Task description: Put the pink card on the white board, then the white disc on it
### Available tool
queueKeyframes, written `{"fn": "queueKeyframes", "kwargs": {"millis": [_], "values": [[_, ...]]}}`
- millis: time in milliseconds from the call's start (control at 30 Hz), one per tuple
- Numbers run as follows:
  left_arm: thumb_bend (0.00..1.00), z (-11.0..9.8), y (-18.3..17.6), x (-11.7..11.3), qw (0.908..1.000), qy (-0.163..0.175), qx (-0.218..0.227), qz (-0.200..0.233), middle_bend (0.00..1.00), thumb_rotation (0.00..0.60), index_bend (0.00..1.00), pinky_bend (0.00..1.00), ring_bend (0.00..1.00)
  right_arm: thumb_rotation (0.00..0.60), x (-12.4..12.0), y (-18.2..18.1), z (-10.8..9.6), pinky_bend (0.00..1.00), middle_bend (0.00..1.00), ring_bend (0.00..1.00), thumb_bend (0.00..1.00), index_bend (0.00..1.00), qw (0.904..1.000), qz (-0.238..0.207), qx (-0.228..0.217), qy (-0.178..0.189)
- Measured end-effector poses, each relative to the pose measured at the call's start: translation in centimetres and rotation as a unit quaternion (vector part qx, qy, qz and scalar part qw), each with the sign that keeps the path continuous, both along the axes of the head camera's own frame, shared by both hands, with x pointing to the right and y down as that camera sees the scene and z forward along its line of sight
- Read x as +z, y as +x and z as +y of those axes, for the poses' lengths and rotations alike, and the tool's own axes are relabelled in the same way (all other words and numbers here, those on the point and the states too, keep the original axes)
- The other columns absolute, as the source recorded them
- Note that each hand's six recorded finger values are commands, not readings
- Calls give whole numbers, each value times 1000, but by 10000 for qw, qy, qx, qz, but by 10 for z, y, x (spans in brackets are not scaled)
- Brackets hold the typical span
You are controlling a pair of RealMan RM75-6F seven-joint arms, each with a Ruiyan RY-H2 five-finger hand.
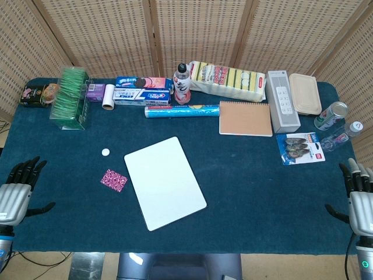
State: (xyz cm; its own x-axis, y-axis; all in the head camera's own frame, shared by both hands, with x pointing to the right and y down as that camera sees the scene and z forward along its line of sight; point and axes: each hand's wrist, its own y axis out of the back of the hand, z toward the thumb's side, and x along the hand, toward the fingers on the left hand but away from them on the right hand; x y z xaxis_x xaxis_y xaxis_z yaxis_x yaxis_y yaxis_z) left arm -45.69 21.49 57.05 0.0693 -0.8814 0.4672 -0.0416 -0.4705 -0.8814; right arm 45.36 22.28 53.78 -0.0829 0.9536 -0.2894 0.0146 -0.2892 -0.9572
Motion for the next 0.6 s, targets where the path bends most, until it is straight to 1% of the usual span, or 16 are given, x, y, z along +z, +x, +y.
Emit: {"fn": "queueKeyframes", "kwargs": {"millis": [100,300,467,500,567,600], "values": [[71,0,0,2,10000,-29,1,-65,0,600,0,47,0,600,0,1,1,0,0,0,0,34,10000,-50,36,-41],[74,0,6,11,9997,-252,71,-13,0,600,0,48,0,600,-5,2,2,0,0,0,0,34,9998,-147,94,-53],[81,-20,29,30,9979,-414,474,143,0,600,8,48,0,600,0,2,3,0,0,0,0,34,9994,-217,121,-233],[87,-23,33,35,9974,-458,542,160,0,600,38,47,0,600,1,2,3,0,0,0,0,34,9993,-239,131,-262],[97,-31,42,45,9956,-598,688,210,0,600,165,48,0,600,0,2,2,0,0,0,0,34,9991,-287,151,-291],[99,-34,46,50,9947,-667,746,227,0,600,208,47,0,600,0,3,2,0,0,0,0,34,9990,-297,153,-295]]}}
